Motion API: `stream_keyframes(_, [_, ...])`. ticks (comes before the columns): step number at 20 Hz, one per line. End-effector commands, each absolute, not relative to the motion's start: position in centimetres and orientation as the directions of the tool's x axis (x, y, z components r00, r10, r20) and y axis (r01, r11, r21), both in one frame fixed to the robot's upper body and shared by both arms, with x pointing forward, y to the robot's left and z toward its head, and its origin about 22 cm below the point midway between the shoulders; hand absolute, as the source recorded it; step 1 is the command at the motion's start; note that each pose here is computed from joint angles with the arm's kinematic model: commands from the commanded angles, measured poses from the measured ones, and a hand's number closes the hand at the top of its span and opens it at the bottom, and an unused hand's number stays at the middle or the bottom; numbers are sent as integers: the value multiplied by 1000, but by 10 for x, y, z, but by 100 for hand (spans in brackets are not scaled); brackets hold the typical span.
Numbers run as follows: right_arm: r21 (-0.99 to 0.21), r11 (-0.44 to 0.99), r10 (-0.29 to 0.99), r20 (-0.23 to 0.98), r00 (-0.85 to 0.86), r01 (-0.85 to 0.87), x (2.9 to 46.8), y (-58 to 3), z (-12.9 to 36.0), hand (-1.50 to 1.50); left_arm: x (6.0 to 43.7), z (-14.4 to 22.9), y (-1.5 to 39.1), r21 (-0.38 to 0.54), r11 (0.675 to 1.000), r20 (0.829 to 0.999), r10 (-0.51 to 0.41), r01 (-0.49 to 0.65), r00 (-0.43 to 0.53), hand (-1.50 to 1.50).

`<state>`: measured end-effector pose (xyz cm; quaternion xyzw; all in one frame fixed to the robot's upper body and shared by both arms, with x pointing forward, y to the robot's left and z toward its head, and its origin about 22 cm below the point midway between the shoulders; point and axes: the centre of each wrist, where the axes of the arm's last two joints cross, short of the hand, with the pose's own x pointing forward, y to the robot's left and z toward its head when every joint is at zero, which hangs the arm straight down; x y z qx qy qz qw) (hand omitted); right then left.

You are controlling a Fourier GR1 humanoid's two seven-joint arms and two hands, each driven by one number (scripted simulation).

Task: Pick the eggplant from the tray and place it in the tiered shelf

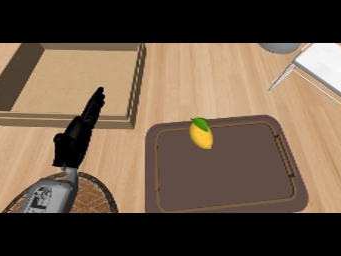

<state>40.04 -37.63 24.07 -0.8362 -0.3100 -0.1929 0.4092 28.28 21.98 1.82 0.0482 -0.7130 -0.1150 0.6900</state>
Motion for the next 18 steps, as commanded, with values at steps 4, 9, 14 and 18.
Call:
stream_keyframes(4, [-473, -452, 307, 714, 630, 756, 386, -369, 257, -150, 285, 15, 227, 231, 969, 973, -230, 89, -18, 0])
stream_keyframes(9, [-418, -385, 337, 767, 547, 823, 373, -358, 244, -150, 291, 28, 221, 242, 967, 970, -240, 80, -31, 0])
stream_keyframes(14, [-395, -301, 376, 788, 488, 868, 363, -361, 270, -150, 286, 24, 213, 223, 971, 975, -221, 86, -24, 0])
stream_keyframes(18, [-263, -344, 373, 843, 388, 901, 371, -346, 294, -150, 288, 16, 217, 227, 969, 974, -226, 103, -21, 0])
